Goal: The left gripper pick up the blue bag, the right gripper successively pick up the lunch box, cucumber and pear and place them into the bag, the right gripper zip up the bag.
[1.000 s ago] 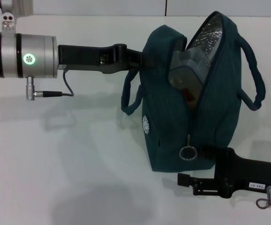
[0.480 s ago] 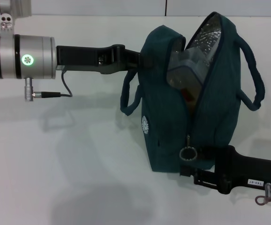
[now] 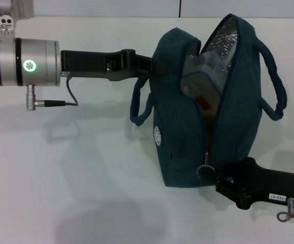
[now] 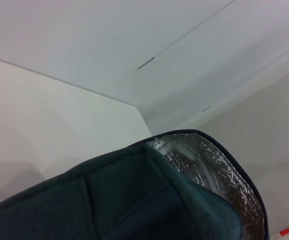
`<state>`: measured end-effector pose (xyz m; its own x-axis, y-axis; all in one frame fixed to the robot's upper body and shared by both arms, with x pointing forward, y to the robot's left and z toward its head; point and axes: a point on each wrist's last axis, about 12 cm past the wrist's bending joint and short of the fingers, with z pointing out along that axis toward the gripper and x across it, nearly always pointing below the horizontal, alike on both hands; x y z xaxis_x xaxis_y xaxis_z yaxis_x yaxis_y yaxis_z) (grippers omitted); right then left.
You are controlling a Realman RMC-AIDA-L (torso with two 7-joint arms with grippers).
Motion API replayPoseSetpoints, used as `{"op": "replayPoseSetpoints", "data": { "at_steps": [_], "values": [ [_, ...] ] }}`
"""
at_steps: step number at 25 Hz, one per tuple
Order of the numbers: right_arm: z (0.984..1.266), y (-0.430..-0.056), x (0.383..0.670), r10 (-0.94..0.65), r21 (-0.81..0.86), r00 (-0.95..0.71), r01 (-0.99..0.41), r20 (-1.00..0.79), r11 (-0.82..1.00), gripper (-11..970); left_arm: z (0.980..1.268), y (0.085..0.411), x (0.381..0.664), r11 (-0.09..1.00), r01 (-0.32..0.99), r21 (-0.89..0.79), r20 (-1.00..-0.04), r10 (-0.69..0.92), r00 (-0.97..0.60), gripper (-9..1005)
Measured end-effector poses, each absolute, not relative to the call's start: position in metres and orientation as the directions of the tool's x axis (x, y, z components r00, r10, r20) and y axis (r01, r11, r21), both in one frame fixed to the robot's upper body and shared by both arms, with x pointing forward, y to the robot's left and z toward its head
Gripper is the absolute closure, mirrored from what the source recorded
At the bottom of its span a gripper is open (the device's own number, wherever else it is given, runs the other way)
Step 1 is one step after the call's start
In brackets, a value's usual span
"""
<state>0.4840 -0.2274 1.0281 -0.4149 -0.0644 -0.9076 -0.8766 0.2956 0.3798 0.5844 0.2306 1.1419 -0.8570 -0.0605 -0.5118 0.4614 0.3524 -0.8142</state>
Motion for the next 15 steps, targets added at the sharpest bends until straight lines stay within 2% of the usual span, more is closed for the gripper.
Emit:
{"op": "replayPoseSetpoints", "data": {
  "at_steps": [12,15],
  "values": [
    [1.026,-0.235,0.477,-0.050,0.392,-0.426,-0.868,-0.903,0.304,942,1.142,0.232,0.584,0.352,0.460,-0.815,-0.512,-0.067,-0.856,851],
    [1.027,-0.241,0.471,-0.021,0.401,-0.427,-0.864,-0.904,0.303,941,1.141,0.234,0.584,0.356,0.456,-0.815,-0.511,-0.073,-0.856,850]
  ]
}}
